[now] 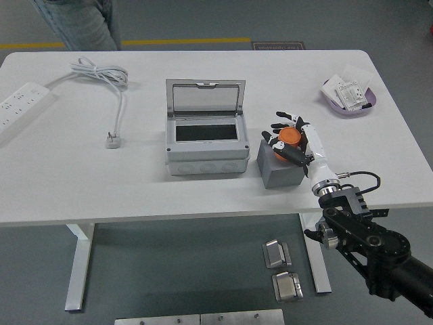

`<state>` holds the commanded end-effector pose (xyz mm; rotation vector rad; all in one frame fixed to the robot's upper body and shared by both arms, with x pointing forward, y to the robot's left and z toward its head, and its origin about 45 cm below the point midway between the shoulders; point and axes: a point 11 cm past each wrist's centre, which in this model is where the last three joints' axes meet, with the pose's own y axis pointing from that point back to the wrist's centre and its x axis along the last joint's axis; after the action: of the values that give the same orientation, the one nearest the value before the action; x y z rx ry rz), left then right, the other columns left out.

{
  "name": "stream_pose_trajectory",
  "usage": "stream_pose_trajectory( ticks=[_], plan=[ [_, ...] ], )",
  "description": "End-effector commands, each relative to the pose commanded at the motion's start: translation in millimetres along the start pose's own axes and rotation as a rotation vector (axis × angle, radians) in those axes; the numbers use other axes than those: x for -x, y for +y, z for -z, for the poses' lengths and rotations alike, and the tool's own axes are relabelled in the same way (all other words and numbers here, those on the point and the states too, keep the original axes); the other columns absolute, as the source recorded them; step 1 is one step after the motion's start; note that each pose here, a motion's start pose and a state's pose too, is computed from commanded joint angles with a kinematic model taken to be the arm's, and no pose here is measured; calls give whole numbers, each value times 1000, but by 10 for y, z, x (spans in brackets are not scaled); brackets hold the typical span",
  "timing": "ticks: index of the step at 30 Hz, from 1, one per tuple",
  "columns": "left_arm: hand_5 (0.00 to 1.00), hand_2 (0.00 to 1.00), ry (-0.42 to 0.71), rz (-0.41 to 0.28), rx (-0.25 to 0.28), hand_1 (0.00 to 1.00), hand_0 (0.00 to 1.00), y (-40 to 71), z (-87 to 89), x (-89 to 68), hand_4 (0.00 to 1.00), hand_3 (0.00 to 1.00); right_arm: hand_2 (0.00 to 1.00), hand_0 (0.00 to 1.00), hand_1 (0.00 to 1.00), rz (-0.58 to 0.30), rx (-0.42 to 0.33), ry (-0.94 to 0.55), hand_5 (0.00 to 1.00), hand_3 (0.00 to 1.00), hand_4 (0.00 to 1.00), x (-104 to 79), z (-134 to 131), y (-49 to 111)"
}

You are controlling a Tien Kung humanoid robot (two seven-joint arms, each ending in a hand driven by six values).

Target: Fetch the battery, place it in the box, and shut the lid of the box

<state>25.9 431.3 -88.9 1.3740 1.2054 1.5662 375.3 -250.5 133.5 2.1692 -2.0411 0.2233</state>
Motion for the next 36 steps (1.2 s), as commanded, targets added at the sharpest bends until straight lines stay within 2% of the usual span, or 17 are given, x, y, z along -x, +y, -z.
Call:
stream_pose_trajectory(
  ticks=[18, 19, 24, 25, 30, 31, 36],
  plan=[
    [2, 592, -2, -2, 6, 707, 682, 2, -21, -21, 362, 603, 585, 517, 612, 10, 24, 4, 160, 725, 740, 38, -40, 21],
    [2, 591, -2, -3, 6, 706, 682, 2, -21, -23, 360, 603, 544, 511, 593, 9, 24, 4, 136, 673, 436, 38, -38, 21],
    [2, 591, -2, -3, 4, 706, 682, 2, -17, -26, 360, 603, 544, 511, 593, 17, 38, 6, 136, 673, 436, 47, -36, 15],
    [2, 590, -2, -3, 4, 705, 682, 2, -18, -25, 360, 603, 504, 533, 560, 21, 43, 6, 116, 615, 61, 51, -39, 14],
    [2, 590, -1, -2, 7, 705, 682, 3, -27, -20, 360, 603, 504, 533, 560, 34, 62, 7, 116, 615, 61, 67, -51, 9],
    [2, 590, -1, -2, 7, 706, 681, 3, -28, -20, 360, 604, 445, 498, 512, 34, 64, 6, 63, 469, 2, 68, -51, 9],
    [2, 590, 0, -3, 7, 706, 681, 3, -27, -22, 360, 604, 445, 498, 512, 29, 65, 8, 63, 469, 2, 56, -43, 1]
  ],
)
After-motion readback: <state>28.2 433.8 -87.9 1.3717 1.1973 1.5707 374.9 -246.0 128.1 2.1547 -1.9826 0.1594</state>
